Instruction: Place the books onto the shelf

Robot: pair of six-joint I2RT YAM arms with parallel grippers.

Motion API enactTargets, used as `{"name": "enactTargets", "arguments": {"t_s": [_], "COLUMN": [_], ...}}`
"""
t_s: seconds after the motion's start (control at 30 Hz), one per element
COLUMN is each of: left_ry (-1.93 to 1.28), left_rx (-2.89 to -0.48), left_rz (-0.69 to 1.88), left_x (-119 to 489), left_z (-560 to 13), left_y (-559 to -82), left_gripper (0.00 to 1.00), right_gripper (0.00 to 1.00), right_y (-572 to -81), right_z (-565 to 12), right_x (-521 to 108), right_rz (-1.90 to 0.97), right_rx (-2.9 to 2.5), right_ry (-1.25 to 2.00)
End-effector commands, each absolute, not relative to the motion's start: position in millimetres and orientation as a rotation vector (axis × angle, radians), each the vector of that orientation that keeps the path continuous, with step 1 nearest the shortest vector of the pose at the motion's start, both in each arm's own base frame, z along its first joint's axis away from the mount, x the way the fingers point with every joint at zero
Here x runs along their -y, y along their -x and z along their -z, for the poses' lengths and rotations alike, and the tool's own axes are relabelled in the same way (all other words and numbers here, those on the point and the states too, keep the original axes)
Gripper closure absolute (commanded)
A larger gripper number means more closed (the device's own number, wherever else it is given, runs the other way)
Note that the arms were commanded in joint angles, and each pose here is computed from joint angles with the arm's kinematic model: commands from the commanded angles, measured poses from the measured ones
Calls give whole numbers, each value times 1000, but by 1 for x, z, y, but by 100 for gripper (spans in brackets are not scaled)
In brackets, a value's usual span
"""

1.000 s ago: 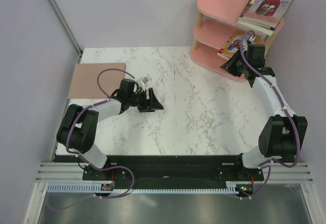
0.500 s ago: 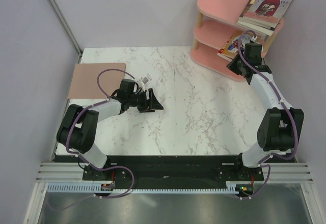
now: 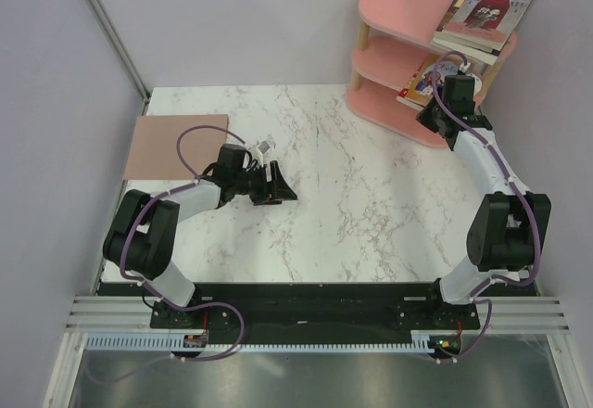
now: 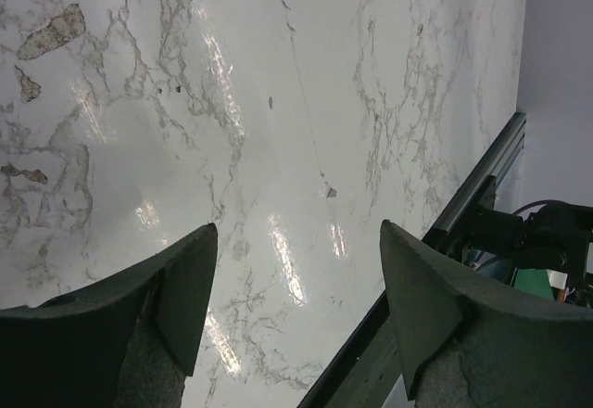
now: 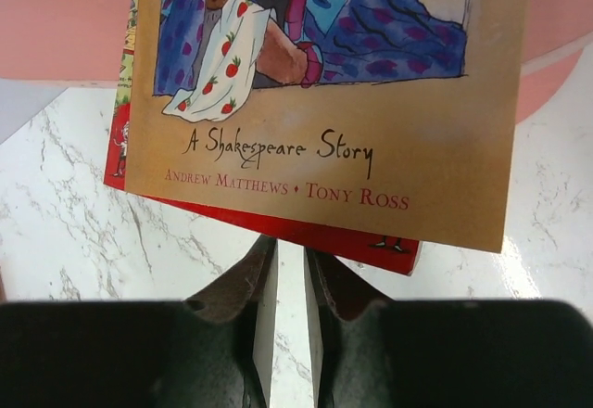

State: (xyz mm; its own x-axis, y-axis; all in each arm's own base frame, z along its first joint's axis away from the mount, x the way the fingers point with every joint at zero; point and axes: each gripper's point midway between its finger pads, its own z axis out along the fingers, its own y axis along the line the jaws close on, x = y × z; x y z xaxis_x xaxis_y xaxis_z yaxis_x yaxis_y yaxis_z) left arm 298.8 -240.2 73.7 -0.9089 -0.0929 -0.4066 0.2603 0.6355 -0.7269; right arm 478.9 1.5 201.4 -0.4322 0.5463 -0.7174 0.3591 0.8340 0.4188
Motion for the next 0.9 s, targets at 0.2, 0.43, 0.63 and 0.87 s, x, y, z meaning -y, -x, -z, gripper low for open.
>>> {"name": "enactTargets", "arguments": {"t_s": [0.2, 0.43, 0.63, 0.87], "left_ry": [-206, -223, -280, -340], "left_rx": [-2403, -2390, -2329, -2315], "left_rz": [1142, 1119, 1049, 797], "left_x": [238, 239, 240, 218], "left_z": [-78, -88, -126, -169], "left_y": [-299, -308, -334, -364], "left_gripper": [23, 23, 22, 21], "right_gripper": [75, 63, 49, 30], "right_y": [-487, -451, -411, -374], "right_z": [-234, -223, -195, -175], "right_x": [-4, -28, -48, -37], "right_rz": [-275, -361, -388, -287], "right_rx": [-1983, -2023, -2093, -2123], "right_ry": [-588, -456, -381, -370]}}
